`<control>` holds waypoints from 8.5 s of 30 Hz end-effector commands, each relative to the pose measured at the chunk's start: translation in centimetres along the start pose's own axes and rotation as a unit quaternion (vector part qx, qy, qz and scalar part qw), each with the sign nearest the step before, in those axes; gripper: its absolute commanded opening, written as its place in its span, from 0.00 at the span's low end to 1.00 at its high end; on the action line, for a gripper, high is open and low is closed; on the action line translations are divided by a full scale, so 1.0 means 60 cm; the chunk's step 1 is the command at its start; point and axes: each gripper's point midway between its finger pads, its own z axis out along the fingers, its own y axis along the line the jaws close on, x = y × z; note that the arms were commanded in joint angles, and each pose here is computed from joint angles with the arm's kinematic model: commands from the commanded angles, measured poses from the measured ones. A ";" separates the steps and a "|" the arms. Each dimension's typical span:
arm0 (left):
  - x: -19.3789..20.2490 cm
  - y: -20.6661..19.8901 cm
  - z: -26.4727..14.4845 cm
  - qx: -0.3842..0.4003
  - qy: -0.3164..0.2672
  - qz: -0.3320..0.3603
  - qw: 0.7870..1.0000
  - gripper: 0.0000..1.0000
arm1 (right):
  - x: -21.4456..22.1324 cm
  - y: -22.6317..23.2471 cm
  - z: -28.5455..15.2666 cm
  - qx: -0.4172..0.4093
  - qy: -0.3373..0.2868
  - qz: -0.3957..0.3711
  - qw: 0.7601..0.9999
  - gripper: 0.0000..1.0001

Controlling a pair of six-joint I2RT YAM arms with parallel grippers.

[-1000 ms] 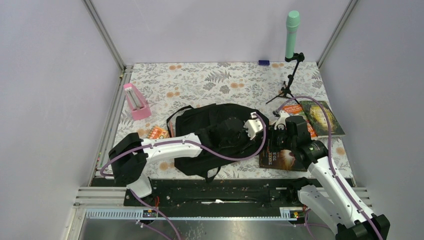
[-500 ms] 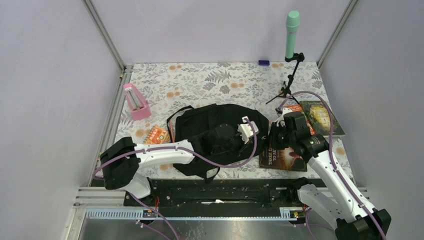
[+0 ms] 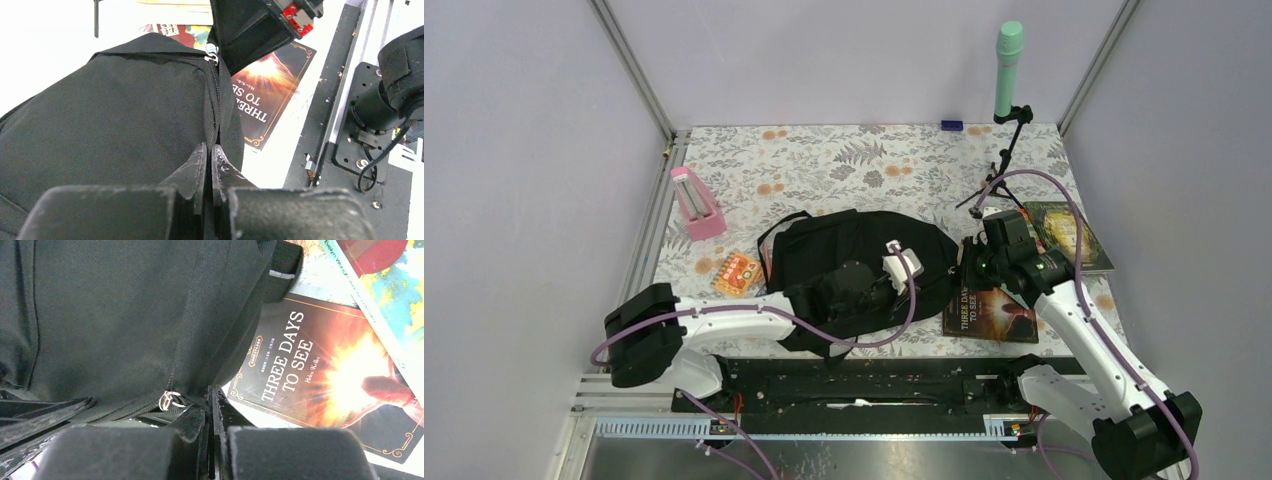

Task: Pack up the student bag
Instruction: Unzip the student bag at the center of the board.

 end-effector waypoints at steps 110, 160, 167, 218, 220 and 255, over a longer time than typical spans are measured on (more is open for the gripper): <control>-0.072 0.100 -0.004 0.046 -0.054 -0.082 0.994 0.94 | 0.055 0.083 0.072 -0.096 -0.017 0.012 0.995 0.00; 0.151 0.015 -0.011 -0.020 0.101 -0.093 0.990 0.00 | -0.006 -0.057 0.019 0.150 -0.072 -0.071 0.984 0.00; 0.176 0.020 -0.046 -0.037 0.110 -0.107 0.987 0.00 | -0.018 -0.066 0.022 0.175 -0.073 -0.079 0.979 0.00; 0.005 0.003 0.033 -0.041 0.028 -0.110 0.993 0.90 | 0.036 0.054 0.065 -0.064 0.004 -0.017 0.998 0.00; 0.022 0.004 0.041 -0.044 0.040 -0.111 0.992 0.90 | 0.039 0.052 0.066 -0.063 0.006 -0.016 0.998 0.00; 0.136 -0.044 -0.066 -0.029 0.100 -0.114 0.988 0.00 | -0.017 -0.060 0.073 0.145 -0.004 -0.064 0.987 0.00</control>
